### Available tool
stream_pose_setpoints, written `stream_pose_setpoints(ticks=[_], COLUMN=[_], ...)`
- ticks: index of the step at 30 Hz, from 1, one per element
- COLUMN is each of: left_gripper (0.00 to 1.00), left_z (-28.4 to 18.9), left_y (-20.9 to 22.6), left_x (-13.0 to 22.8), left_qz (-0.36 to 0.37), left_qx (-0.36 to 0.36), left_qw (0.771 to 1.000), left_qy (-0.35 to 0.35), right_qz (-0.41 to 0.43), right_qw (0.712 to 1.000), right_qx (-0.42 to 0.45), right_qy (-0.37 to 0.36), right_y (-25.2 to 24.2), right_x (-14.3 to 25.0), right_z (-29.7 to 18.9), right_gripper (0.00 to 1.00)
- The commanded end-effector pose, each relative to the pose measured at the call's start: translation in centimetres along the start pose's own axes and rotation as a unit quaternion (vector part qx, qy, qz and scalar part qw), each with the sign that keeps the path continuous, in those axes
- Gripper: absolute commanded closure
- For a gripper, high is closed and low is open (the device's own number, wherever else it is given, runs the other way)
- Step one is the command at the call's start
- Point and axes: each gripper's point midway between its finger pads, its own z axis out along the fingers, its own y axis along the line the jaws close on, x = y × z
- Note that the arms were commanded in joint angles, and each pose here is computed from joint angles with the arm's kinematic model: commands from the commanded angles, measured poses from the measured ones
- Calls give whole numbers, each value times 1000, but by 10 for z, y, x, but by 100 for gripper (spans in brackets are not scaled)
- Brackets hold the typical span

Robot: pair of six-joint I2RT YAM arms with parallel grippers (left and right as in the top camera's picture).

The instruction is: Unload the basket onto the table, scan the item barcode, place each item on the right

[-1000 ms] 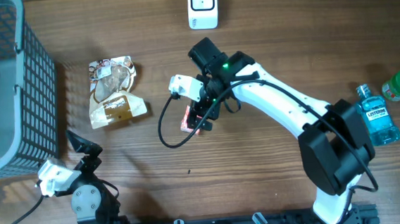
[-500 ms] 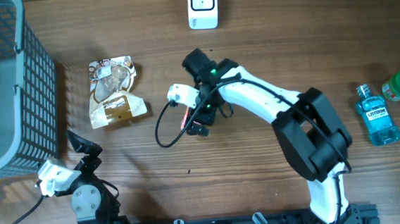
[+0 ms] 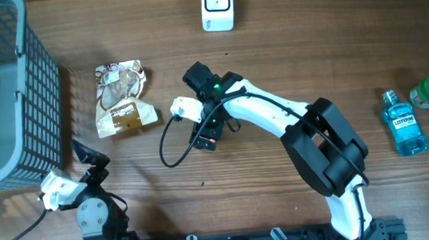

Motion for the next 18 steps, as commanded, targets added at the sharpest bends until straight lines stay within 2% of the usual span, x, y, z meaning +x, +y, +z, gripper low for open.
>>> stream_pose_setpoints(ticks=[1,3,6,8,9,11,12,16,17,18], left_gripper=[0,0,0,0,0,0,0,0,0,0], left_z=[0,0,0,0,0,0,0,0,0,0], left_y=[2,2,2,2,2,2,2,2,2,2], left_x=[0,0,0,0,0,0,0,0,0,0], left_qz=[1,1,1,1,1,1,1,1,1,1], left_qx=[-5,-5,-5,-5,-5,-5,-5,-5,-5,-5], left_qw=[1000,1000,1000,1000,1000,1000,1000,1000,1000,1000], left_qy=[-2,-2,-2,-2,-2,-2,-2,-2,-2,-2], right_qz=[29,26,23,29,36,54,94,163,197,227], right_qw=[997,996,994,993,992,991,989,981,975,968], right_qx=[0,-1,-6,0,4,9,17,28,33,36], right_qy=[78,88,103,117,120,120,114,105,102,99], right_y=[-5,-5,-2,-4,-5,-6,-9,-11,-12,-12], right_x=[40,45,52,58,60,60,58,55,54,53], right_z=[34,37,37,36,36,36,37,37,38,38], right_gripper=[0,2,13,17,21,35,37,37,28,26])
